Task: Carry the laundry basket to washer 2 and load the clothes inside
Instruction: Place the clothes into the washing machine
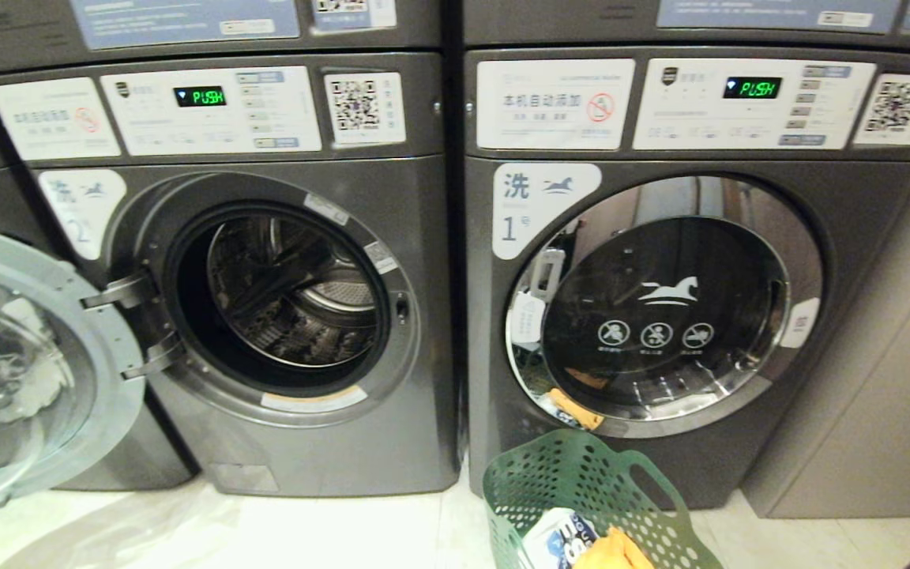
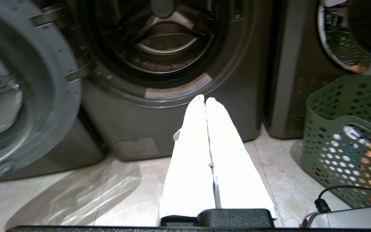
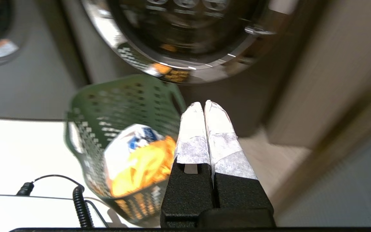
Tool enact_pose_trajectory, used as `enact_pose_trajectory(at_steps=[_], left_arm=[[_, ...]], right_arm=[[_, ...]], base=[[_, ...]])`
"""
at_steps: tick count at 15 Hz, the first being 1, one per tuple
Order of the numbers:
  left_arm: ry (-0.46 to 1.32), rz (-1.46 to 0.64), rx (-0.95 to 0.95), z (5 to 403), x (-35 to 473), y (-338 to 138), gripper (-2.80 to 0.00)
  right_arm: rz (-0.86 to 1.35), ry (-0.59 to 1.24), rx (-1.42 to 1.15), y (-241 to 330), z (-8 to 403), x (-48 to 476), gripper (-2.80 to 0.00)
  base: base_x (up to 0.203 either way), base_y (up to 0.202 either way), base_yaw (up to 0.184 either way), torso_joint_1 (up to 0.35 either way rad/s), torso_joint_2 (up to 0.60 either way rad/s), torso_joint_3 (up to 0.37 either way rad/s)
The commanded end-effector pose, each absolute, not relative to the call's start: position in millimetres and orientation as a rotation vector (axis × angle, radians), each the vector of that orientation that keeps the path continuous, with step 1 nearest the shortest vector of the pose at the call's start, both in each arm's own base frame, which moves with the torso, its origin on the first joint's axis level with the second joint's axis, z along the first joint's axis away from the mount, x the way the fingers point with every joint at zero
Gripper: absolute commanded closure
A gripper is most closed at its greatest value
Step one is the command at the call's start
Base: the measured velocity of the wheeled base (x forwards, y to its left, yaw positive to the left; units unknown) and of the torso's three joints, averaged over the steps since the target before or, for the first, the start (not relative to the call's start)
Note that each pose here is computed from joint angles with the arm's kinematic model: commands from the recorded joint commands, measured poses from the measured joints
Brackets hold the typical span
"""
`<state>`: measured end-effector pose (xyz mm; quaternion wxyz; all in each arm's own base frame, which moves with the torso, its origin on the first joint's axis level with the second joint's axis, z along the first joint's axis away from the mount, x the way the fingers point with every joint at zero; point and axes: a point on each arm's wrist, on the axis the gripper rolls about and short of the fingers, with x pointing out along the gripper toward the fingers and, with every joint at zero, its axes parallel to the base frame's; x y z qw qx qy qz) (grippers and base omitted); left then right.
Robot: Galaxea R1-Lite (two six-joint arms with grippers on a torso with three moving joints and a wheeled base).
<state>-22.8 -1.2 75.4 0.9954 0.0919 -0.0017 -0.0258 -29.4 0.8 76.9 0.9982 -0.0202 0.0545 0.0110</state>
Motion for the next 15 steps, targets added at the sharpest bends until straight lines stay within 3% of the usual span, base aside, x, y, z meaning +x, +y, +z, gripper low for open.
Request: enact_pose_trajectory(at_steps=[1, 3, 11, 15], left_arm=[[-0.005, -0.052, 0.186, 75.5, -22.8, -1.2, 0.00], [-0.003, -0.052, 0.186, 75.3, -22.8, -1.2, 0.00], [-0.005, -0.052, 0.186, 75.5, -22.8, -1.2, 0.00], [-0.006, -0.052, 0.186, 75.4, -22.9, -1.2, 0.00]], right_arm=[[0.022, 0.112, -0.041, 0.8, 76.9, -29.3, 0.00], [0.022, 0.112, -0.041, 0.8, 76.9, -29.3, 0.00], [0.024, 0.112, -0.039, 0.9, 76.9, -29.3, 0.00], [0.024, 0.112, -0.039, 0.9, 76.9, -29.3, 0.00]], base=[[0.000, -0.004, 0.187, 0.002, 0.00, 0.002], [0.000, -0.008, 0.115, 0.004, 0.00, 0.002], [0.000, 0.000, 0.000, 0.000, 0.00, 0.000], [-0.001, 0.144, -0.004, 0.002, 0.00, 0.002]])
